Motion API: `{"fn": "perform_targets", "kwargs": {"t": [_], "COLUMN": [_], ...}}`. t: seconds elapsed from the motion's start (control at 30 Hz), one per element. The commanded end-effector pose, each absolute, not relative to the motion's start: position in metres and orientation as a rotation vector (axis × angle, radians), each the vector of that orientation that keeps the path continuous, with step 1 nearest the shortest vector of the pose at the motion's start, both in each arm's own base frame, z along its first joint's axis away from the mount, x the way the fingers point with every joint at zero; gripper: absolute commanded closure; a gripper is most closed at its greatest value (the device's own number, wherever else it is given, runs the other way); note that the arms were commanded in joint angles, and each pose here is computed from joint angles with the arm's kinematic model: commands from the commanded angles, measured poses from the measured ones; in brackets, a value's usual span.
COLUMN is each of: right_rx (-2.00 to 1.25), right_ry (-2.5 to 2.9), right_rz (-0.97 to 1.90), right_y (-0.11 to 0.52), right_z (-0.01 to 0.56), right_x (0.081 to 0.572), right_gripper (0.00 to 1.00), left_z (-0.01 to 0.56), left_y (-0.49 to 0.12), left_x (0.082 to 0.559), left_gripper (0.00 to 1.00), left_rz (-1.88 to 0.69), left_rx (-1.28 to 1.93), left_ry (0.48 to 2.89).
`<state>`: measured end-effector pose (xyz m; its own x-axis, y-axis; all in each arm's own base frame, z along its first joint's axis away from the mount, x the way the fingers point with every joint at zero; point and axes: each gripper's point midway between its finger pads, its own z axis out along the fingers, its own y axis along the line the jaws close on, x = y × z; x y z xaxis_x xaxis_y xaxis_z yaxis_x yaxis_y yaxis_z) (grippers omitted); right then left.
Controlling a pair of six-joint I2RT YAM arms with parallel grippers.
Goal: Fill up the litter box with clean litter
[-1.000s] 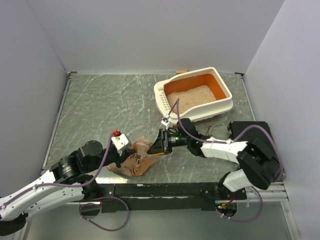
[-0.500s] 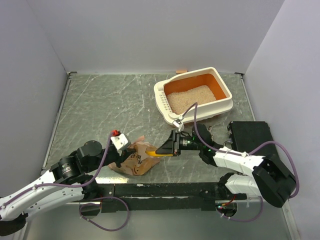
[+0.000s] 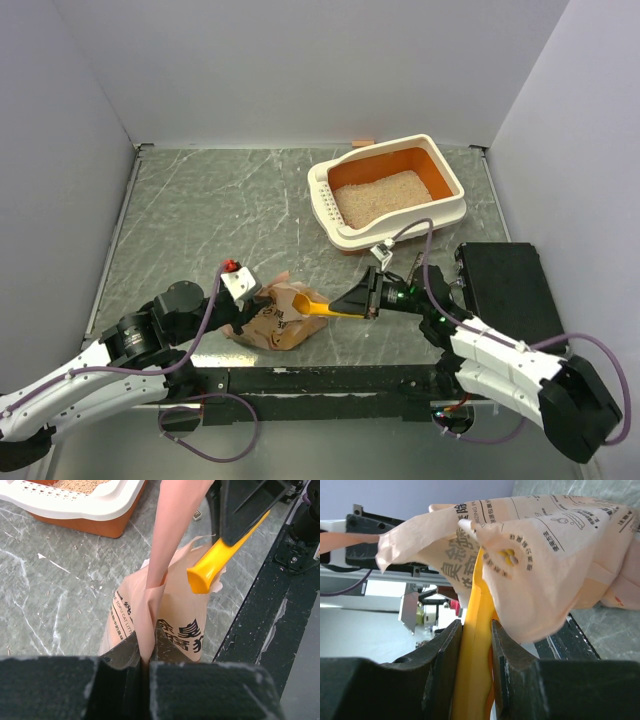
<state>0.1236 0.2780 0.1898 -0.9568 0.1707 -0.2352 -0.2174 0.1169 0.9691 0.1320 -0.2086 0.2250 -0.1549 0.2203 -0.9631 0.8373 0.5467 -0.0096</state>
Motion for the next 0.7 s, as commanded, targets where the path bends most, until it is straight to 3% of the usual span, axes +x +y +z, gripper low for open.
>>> {"fn": "perform_targets", "kwargs": {"t": [0.0, 0.67], "right_rx": [-0.064, 0.225], "right_ry": [2.029, 1.98], "right_rz": [1.925, 1.891], "right_y": [0.265, 0.233], "right_z": [0.205, 0.205], "right_x": [0.117, 0.116], "right_gripper": [1.0, 1.0], "left_z": [0.273, 0.275], "left_y": [-0.215, -0.21], "left_x": [0.14, 0.145], "left_gripper": [0.99, 0.99], "left_rz": [-0.741, -0.713], "left_rx": [0.794, 0.755], "left_ry": [1.519, 1.517]}}
